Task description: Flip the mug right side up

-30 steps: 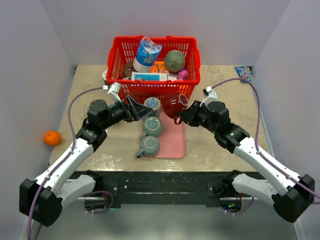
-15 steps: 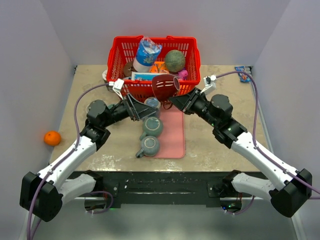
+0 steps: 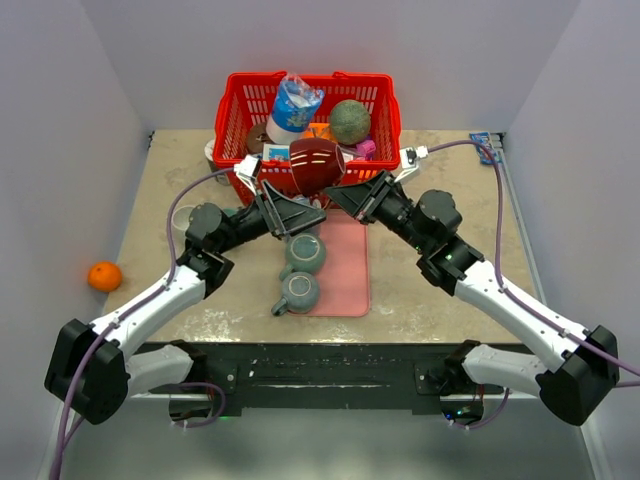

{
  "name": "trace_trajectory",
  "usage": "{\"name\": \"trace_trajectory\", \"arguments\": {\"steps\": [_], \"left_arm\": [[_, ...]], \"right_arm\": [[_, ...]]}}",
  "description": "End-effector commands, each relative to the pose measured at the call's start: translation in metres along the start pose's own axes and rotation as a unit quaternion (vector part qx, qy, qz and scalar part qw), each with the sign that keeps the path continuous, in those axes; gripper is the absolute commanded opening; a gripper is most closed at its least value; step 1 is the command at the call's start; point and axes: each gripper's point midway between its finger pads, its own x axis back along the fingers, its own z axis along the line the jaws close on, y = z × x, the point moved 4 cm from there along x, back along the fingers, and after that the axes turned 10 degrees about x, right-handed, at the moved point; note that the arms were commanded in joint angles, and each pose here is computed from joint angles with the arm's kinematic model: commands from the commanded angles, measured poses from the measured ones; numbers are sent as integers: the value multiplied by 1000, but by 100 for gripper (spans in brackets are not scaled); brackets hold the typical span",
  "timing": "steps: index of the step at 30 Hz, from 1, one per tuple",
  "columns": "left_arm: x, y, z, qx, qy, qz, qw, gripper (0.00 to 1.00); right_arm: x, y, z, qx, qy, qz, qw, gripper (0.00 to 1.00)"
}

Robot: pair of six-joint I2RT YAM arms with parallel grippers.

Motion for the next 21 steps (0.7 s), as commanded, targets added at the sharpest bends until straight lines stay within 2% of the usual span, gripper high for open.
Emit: {"name": "trace_trajectory", "arguments": {"steps": [1, 4, 9, 17, 21], "left_arm": [[-5, 4, -12, 13, -31, -26, 999, 84], [-5, 4, -14, 24, -38, -37, 998, 74], [0, 5, -17, 34, -64, -56, 996, 64], [3, 12, -27, 16, -73, -88, 993, 58], [2, 15, -26, 17, -70, -97, 993, 51]], "right_arm": [[5, 42, 65, -8, 125, -81, 989, 0], [3, 38, 68, -13, 132, -78, 988, 0], [4, 35, 70, -17, 135, -74, 988, 0], [5, 33, 72, -29, 142, -70, 987, 0], [5, 29, 71, -32, 141, -64, 987, 0]]}}
